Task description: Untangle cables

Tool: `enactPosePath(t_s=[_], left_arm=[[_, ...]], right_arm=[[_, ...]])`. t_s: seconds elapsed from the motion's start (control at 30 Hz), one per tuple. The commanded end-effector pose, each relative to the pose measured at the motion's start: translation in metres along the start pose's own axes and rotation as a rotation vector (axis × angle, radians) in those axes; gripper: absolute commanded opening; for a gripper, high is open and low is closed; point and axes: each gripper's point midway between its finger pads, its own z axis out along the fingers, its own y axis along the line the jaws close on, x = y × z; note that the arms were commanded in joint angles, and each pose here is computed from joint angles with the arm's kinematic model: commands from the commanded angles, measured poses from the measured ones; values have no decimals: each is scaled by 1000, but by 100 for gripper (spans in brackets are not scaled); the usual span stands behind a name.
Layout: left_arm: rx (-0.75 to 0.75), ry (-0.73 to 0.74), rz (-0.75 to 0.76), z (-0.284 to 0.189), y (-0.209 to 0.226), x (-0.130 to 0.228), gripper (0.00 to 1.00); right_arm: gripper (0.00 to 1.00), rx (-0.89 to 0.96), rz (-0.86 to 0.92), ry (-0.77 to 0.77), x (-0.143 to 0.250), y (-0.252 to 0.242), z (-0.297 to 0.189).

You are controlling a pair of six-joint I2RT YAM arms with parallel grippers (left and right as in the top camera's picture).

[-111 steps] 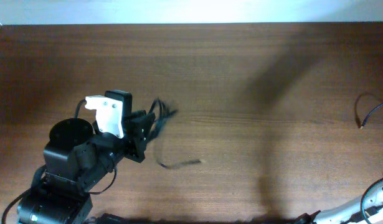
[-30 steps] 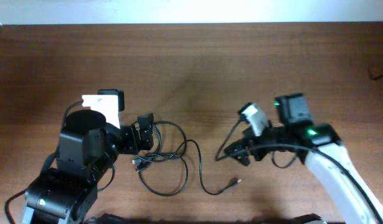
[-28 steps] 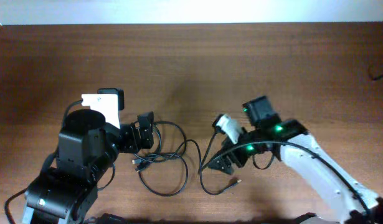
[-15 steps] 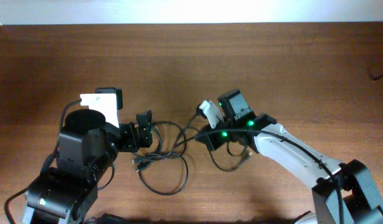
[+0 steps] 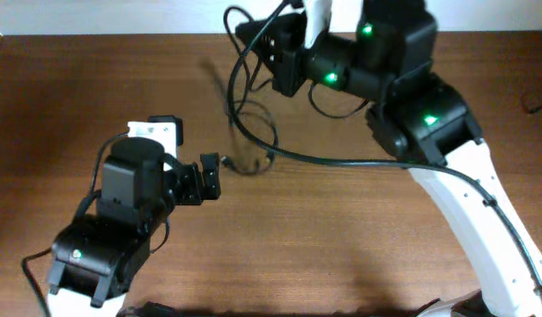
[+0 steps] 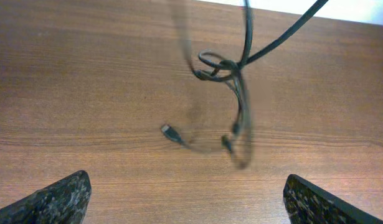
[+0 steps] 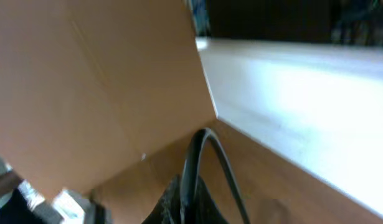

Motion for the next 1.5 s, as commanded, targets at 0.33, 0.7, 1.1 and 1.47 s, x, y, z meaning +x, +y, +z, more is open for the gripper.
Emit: enactPosePath(t_s=[0.33,0.7,1.1,1.47], left_arm=[[-24,44,-86,19,1,1,99],[63,-197,-9,36,-23,-67,62],[248,-66,-1,83,-59,-52,80],[383,-108,230,64,-82,-52,80]], right_arm=[[4,-59,43,-222,-75,33,-26],[4,-198,435,-164,-73,51,-27],[4,-298,415,-176,-83,69,-34],[4,-263,431,-184,-84,52,-35]])
